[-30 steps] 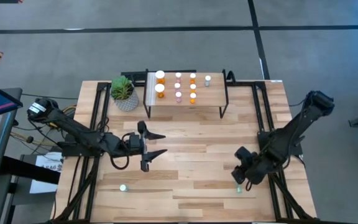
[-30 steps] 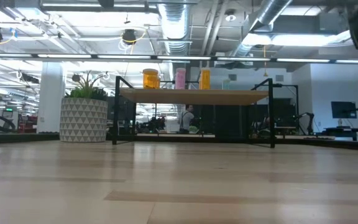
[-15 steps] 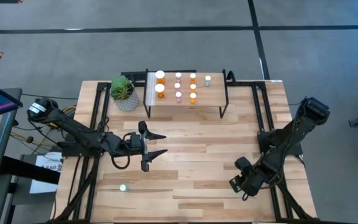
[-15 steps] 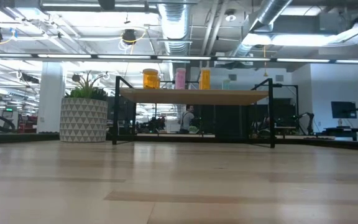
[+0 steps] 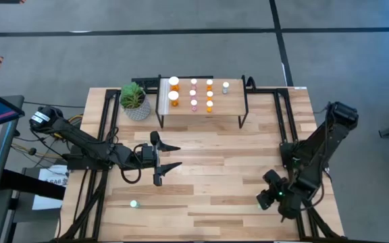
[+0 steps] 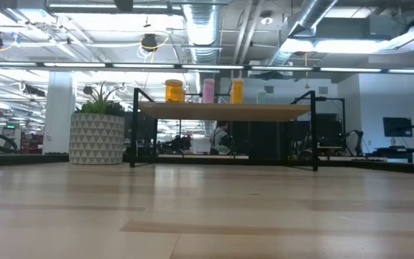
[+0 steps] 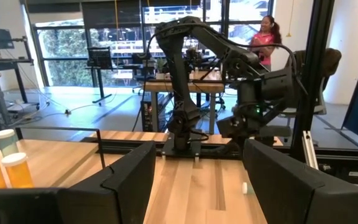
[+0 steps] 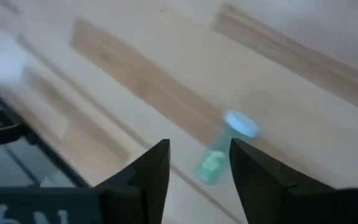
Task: Pick and place medicine bottles onto shelf by color
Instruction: Put the right blue pill bottle aligned with the other blue pill bottle on the shelf
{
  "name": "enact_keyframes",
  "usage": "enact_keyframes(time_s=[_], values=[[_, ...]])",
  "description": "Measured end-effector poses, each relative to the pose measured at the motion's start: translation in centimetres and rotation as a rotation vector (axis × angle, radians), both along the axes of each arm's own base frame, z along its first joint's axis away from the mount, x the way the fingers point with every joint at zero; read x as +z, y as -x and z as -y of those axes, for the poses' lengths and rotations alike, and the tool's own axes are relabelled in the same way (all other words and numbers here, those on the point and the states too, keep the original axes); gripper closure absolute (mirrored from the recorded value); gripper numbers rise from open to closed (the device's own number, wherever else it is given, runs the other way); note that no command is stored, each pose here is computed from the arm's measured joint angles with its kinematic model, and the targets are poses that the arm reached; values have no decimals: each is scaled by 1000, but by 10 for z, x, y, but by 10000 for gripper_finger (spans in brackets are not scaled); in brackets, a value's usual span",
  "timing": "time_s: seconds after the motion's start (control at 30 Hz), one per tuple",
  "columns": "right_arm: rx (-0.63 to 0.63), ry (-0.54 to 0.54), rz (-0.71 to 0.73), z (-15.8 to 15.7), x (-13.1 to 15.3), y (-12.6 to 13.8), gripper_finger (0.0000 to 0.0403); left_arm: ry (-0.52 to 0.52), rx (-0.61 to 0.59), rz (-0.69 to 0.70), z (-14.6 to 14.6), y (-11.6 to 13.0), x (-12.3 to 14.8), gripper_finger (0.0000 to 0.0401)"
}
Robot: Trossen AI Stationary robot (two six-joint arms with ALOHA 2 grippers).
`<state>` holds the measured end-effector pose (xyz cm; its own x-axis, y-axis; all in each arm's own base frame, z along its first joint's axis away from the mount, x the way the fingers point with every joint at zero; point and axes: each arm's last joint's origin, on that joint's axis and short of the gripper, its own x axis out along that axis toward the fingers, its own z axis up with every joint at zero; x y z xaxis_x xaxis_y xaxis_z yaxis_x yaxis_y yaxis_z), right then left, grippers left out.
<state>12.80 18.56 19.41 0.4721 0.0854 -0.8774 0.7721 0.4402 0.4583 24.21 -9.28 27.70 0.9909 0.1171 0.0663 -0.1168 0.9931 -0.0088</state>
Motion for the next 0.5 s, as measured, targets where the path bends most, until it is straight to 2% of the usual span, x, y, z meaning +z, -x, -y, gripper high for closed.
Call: enact_keyframes(time_s=[0.13, 0.23, 0.37, 0.5], values=[[-73, 5, -52, -2, -3, 15, 215, 0, 0, 0, 0, 0, 0, 168], [-99, -32, -55, -7, -4, 23, 214, 0, 0, 0, 0, 0, 0, 168], [-114, -56, -46, -13, -9, 17, 214, 1, 1, 2, 0, 0, 0, 168], [-123, -34, -54, -18, -22, 6, 214, 4, 1, 4, 0, 0, 0, 168]])
